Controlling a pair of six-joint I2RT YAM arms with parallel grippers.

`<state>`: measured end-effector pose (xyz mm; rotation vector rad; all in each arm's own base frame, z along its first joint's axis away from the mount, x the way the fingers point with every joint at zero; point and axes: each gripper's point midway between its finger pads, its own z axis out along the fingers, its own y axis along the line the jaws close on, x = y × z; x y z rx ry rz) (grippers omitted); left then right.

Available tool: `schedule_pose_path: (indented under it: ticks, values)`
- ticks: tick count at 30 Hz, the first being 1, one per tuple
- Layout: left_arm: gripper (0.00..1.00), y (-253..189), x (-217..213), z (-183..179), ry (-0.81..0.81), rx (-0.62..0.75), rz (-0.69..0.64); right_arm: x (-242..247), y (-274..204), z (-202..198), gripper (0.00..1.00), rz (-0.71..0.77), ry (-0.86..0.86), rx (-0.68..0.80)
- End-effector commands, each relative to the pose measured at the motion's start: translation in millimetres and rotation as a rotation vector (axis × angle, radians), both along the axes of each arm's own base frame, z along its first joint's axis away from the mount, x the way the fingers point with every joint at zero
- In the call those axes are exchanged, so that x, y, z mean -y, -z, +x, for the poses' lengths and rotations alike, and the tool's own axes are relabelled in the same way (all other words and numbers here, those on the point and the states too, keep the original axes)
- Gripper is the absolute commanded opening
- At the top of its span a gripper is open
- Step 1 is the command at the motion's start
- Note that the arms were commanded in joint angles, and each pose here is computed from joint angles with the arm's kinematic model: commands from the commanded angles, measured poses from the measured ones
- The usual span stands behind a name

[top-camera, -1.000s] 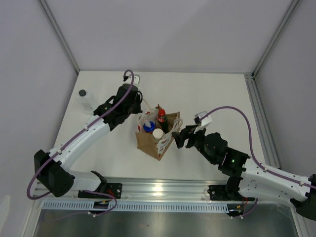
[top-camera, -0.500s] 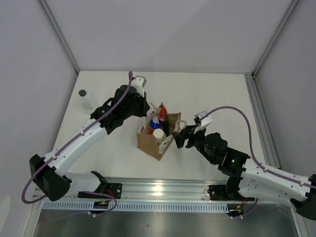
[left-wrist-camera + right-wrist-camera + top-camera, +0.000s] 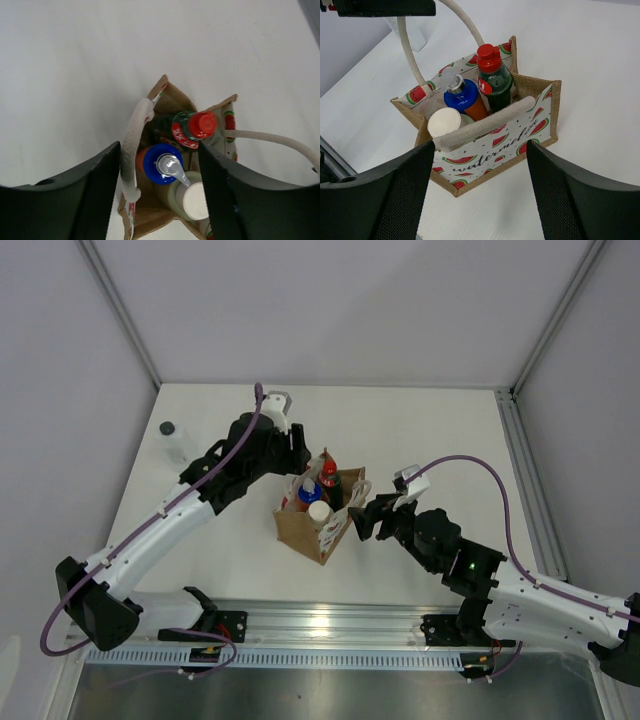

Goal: Place the personal care products into the canvas bag

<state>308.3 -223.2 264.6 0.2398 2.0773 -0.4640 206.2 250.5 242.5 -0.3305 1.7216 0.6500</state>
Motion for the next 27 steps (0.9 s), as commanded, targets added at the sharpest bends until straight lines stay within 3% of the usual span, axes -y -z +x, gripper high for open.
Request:
schedule_pose_path:
  ticks: [1,3,7,15,21,27]
  values:
    - [0.69,-34,-18,16,-0.144,0.079,-0.004,0,-27,0,0.78,0.065,0.003,0.031]
    - [0.75,-41,-32,17,-0.211,0.065,0.018,0,-27,0,0.78,0.065,0.003,0.031]
    - [0.95,-74,-55,26,-0.285,0.095,0.004,-1,-26,0,0.78,0.062,0.004,0.030]
    - [0.99,-120,-134,33,-0.550,0.193,-0.070,0,-25,2,0.78,0.056,0.014,0.034]
    - [0.99,-74,-185,60,-0.744,0.021,-0.139,-1,-23,2,0.78,0.046,0.014,0.031]
    - [0.99,-10,-254,90,-1.007,-0.129,-0.083,0,-25,2,0.78,0.055,0.013,0.032]
